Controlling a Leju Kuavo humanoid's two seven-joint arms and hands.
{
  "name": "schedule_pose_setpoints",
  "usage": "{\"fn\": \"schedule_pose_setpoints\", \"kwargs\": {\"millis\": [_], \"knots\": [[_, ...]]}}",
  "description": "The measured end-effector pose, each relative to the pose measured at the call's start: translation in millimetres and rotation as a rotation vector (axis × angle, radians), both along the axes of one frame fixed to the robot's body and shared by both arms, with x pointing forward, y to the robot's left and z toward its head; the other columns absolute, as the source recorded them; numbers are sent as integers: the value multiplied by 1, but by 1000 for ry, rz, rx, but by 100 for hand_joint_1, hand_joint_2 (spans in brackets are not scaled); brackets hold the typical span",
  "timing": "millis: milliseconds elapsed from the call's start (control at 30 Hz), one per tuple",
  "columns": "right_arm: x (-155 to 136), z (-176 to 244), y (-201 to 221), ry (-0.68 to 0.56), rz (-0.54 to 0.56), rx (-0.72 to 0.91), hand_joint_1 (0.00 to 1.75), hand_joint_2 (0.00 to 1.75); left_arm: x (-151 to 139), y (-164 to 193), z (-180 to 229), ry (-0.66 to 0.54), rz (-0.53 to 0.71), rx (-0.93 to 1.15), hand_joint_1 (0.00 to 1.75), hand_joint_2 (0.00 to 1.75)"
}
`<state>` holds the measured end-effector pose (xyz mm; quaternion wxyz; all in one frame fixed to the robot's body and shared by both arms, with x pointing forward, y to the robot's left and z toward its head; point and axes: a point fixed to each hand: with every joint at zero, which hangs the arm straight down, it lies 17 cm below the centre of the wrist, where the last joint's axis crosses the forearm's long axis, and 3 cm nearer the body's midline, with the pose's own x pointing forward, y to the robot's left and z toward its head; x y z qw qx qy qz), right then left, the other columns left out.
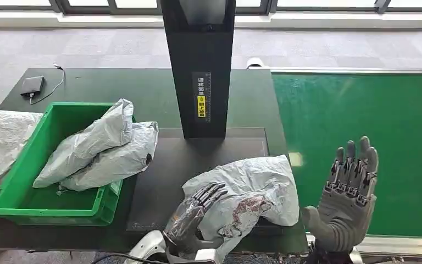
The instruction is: Moved the parcel from conveyor to table for the left to box.
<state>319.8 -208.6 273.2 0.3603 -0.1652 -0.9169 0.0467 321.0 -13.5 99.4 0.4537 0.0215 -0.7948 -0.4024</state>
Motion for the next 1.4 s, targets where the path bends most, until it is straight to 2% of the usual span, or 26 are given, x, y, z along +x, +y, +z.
{"fn": "schedule_pose_setpoints", "kwargs": {"millis": [167, 233, 333, 467, 500, 533, 667, 833, 1200, 1400], "knots": [[-3, 4, -2, -8, -6, 1, 0, 175, 0, -1, -2, 5, -4, 4, 0, 175], [-7, 11, -10, -39, -60, 0, 0, 175, -1, -4, -4, 6, -15, 13, 0, 175], [-32, 36, -14, -139, -146, -40, 0, 175, 1, -12, -15, 30, -49, 37, 0, 175], [-65, 65, 3, -247, -151, -101, 0, 175, 6, -26, -37, 72, -93, 81, 0, 175], [-69, 69, 6, -258, -139, -98, 0, 175, 6, -30, -41, 83, -104, 86, 99, 175], [-71, 72, 8, -263, -122, -93, 0, 175, 6, -34, -46, 94, -113, 90, 175, 175], [-71, 77, 15, -257, -32, -67, 0, 175, 16, -38, -36, 83, -82, 11, 175, 175], [-65, 85, 32, -252, 83, -53, 0, 175, 22, -36, -36, 128, -77, -12, 175, 175], [-56, 95, 28, -258, 67, -21, 0, 175, 30, -28, -32, 103, -36, -43, 175, 175], [-55, 96, 25, -256, 62, -1, 0, 175, 49, 0, 10, 25, 61, -169, 175, 175]]}}
